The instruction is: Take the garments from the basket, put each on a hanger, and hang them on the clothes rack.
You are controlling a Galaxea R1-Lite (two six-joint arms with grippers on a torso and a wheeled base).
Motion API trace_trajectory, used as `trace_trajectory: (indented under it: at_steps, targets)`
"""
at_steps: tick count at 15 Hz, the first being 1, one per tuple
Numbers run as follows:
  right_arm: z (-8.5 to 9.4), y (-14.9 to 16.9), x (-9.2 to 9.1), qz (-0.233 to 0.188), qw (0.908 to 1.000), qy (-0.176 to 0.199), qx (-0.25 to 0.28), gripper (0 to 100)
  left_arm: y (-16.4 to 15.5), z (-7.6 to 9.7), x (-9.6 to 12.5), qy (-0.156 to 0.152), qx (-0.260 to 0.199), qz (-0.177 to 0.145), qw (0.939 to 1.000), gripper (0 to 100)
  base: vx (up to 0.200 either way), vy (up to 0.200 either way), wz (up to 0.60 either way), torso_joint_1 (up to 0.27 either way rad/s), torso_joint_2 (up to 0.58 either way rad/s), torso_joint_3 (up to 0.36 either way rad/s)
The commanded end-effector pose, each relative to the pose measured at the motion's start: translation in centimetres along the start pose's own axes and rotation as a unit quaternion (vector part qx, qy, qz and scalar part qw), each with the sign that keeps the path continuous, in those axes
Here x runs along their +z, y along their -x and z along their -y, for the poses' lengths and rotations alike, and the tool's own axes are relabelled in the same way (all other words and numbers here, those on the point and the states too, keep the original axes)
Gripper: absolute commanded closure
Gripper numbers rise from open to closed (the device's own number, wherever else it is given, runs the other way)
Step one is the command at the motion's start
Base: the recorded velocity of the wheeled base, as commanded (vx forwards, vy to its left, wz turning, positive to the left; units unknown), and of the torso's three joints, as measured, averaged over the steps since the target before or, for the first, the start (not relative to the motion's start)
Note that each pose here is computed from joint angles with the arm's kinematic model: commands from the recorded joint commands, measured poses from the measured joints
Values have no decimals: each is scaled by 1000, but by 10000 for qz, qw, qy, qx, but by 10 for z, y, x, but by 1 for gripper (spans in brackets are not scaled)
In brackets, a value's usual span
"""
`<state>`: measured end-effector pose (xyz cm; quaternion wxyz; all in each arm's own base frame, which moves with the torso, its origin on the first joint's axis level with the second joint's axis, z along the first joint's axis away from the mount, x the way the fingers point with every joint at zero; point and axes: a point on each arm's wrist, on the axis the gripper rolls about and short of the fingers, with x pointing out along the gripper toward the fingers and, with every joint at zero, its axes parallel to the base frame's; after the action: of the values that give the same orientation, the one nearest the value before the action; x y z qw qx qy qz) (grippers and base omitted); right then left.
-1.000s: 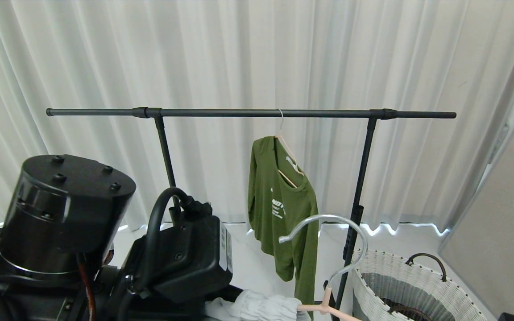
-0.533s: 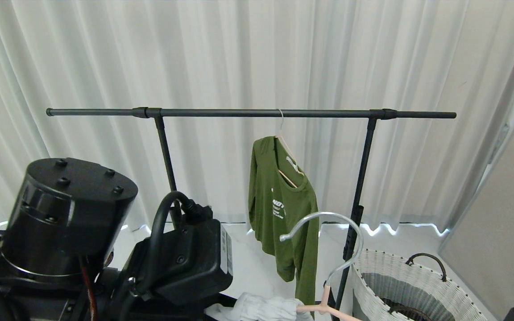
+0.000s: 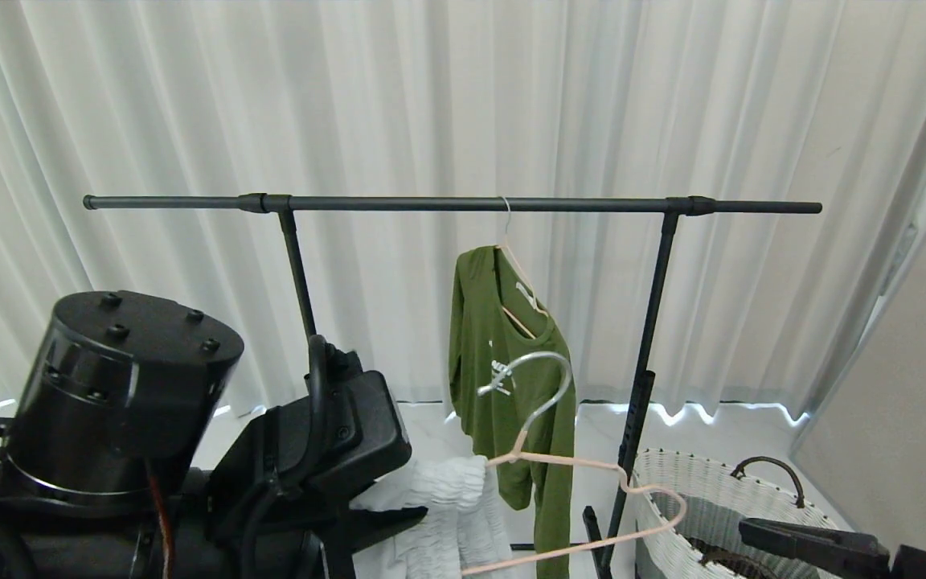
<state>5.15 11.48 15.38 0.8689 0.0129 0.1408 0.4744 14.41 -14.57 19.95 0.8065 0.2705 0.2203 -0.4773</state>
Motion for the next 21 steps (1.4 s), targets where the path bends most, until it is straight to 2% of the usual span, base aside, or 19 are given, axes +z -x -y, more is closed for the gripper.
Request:
trace_trajectory:
  at_steps: [1,2,4,5,7,9,11,13,15,21]
  targets:
    - [4,-3,0,-170,9996,-176,-148,0,1,-9,1,146,299,85,9994,100,0,0,0,0,0,0]
    - [3,-8,-1,-332,9987,-353,-182,0,2,-13,3,373,479,218,9979,100,0,0,0,0,0,0]
    - [0,-25,3,-488,9957,-760,-202,0,4,-17,11,881,868,521,9910,100,0,0,0,0,0,0]
    - [-2,-37,8,-448,9944,-941,-200,0,5,-19,16,938,1029,680,9879,100,0,0,0,0,0,0]
    - [-5,-64,7,-513,9914,-1174,-266,0,8,-23,26,911,1185,981,9839,100,0,0,0,0,0,0]
    - [-5,-86,1,-592,9881,-1370,-360,0,10,-25,31,892,1234,1131,9818,100,0,0,0,0,0,0]
    - [5,-102,-4,-626,9859,-1436,-589,0,11,-26,33,885,1244,1184,9812,100,0,0,0,0,0,0]
    - [30,-123,-14,-624,9797,-1560,-1092,0,15,-28,40,876,1285,1314,9791,100,0,0,0,0,0,0]
    - [44,-132,-19,-613,9756,-1633,-1336,0,18,-31,47,862,1320,1421,9772,100,0,0,0,0,0,0]
    - [58,-155,-16,-395,9725,-1727,-1514,0,19,-31,50,841,1295,1483,9768,100,0,0,0,0,0,0]
